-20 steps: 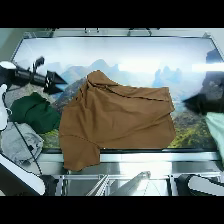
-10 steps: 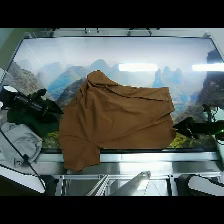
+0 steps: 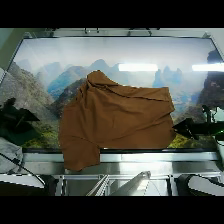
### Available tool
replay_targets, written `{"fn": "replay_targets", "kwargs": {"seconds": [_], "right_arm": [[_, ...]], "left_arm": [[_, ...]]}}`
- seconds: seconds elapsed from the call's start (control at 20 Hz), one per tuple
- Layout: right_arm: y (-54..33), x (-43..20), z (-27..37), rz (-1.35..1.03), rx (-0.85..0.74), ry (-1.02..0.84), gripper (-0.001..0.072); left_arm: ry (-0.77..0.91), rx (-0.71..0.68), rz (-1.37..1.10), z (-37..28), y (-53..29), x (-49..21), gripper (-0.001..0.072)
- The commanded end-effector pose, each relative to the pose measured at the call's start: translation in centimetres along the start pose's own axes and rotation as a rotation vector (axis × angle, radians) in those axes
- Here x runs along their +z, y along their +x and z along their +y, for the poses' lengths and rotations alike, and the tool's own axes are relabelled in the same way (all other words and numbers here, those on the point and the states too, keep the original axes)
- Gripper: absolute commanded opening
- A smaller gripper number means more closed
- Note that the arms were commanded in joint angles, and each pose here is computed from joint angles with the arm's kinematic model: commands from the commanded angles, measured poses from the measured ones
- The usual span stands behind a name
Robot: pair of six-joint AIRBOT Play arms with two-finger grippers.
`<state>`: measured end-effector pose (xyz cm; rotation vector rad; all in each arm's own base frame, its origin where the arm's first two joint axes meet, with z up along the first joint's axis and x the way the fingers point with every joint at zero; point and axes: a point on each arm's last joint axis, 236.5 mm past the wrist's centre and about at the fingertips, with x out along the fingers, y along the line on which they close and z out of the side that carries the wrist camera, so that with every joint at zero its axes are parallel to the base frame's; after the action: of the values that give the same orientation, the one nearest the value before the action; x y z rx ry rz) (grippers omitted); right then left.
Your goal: Fold the shirts.
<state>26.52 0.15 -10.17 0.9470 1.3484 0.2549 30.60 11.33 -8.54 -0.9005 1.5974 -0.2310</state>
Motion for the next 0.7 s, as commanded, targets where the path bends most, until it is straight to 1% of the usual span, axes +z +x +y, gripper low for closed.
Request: {"fn": "replay_targets", "kwargs": {"seconds": [0.0, 0.1, 0.25, 0.35, 0.45, 0.65], "right_arm": [[-0.3, 0.1, -0.2, 0.001, -0.014, -0.009, 0.0365], [-0.6, 0.5, -0.3, -0.015, -0.013, 0.01, 0.0364], [-0.7, 0.5, -0.3, -0.017, -0.014, 0.008, 0.0365], [-0.7, 0.5, -0.3, -0.018, -0.013, 0.009, 0.0365], [-0.7, 0.7, -0.2, -0.026, -0.008, 0.011, 0.0365], [-0.7, 0.9, 0.3, -0.032, 0.01, 0.017, 0.0365]], "left_arm": [[0.079, -0.272, -0.077, -6.1, -3.1, 1.0, 0.0711], [0.124, -0.26, -0.024, -8.0, -1.6, 0.4, 0.0632], [0.187, -0.183, 0.103, -9.4, 3.8, -1.5, 0.0635], [0.207, -0.086, 0.246, -8.5, 7.5, -4.0, 0.0635], [0.216, -0.012, 0.338, -7.9, 9.9, -5.3, 0.0635], [0.265, 0.012, 0.422, -9.1, 12.9, -5.8, 0.0635]]}}
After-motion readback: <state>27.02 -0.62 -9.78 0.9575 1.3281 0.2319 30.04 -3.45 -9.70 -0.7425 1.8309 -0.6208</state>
